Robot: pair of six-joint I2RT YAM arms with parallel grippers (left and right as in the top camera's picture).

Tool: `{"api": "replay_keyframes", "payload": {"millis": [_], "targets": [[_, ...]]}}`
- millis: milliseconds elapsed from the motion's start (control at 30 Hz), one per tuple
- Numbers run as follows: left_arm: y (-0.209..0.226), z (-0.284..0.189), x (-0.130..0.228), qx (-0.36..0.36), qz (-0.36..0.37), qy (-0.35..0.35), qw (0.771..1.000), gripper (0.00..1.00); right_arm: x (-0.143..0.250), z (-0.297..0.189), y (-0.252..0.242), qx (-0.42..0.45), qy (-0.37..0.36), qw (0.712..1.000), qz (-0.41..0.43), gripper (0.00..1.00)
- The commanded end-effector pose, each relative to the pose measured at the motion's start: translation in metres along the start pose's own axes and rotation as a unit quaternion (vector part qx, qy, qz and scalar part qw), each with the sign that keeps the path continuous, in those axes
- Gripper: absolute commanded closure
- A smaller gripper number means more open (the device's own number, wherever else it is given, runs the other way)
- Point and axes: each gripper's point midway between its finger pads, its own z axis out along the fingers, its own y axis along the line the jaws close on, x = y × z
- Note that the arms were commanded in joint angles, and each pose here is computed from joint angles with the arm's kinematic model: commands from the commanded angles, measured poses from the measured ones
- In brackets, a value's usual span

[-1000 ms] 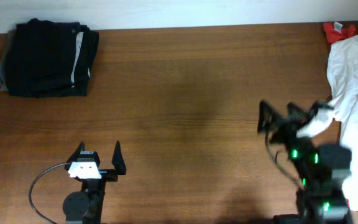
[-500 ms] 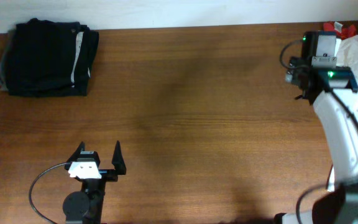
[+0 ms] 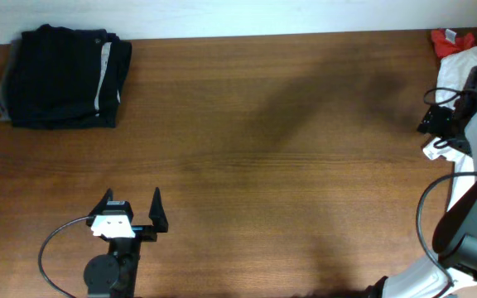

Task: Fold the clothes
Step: 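Reach the right gripper to the white T-shirt at the right edge and grasp it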

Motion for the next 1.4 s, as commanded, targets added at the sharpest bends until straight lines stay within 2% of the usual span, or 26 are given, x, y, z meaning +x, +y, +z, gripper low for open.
{"api": "replay_keyframes", "payload": {"millis": [0, 67, 200, 300, 967, 1067, 1100, 1233, 1267, 1300, 1367], "targets": [[0.0, 0.0, 0.003, -0.002, 0.008, 0.002, 1.0, 0.0, 0.007, 0.026, 0.009, -0.06, 0.038, 0.997, 0.02, 0.01], [0.0, 0.0, 0.003, -0.002, 0.008, 0.002, 1.0, 0.0, 0.014, 0.039, 0.009, -0.06, 0.054, 0.997, 0.021, 0.0], [0.0, 0.0, 0.003, -0.002, 0.008, 0.002, 1.0, 0.01, 0.019, 0.057, 0.011, -0.058, 0.067, 0.996, 0.02, 0.15], [0.0, 0.0, 0.003, -0.002, 0.008, 0.002, 1.0, 0.01, 0.017, 0.06, 0.012, -0.06, 0.063, 0.996, 0.021, 0.18], [0.0, 0.0, 0.003, -0.002, 0.008, 0.002, 1.0, 0.01, 0.02, 0.077, 0.015, -0.061, 0.069, 0.995, 0.025, 0.19], [0.0, 0.0, 0.003, -0.002, 0.008, 0.002, 1.0, 0.01, 0.019, 0.077, 0.015, -0.061, 0.068, 0.996, 0.025, 0.35], [0.0, 0.0, 0.003, -0.002, 0.008, 0.002, 1.0, 0.01, 0.019, 0.077, 0.015, -0.061, 0.068, 0.996, 0.025, 0.38], [0.0, 0.0, 0.003, -0.002, 0.008, 0.002, 1.0, 0.01, 0.019, 0.077, 0.015, -0.061, 0.068, 0.996, 0.025, 0.37], [0.0, 0.0, 0.003, -0.002, 0.008, 0.002, 1.0, 0.01, 0.019, 0.077, 0.015, -0.061, 0.068, 0.996, 0.025, 0.32], [0.0, 0.0, 0.003, -0.002, 0.008, 0.002, 1.0, 0.01, 0.019, 0.077, 0.015, -0.061, 0.068, 0.996, 0.025, 0.24], [0.0, 0.0, 0.003, -0.002, 0.008, 0.002, 1.0, 0.01, 0.019, 0.078, 0.015, -0.06, 0.068, 0.996, 0.025, 0.23]]}}
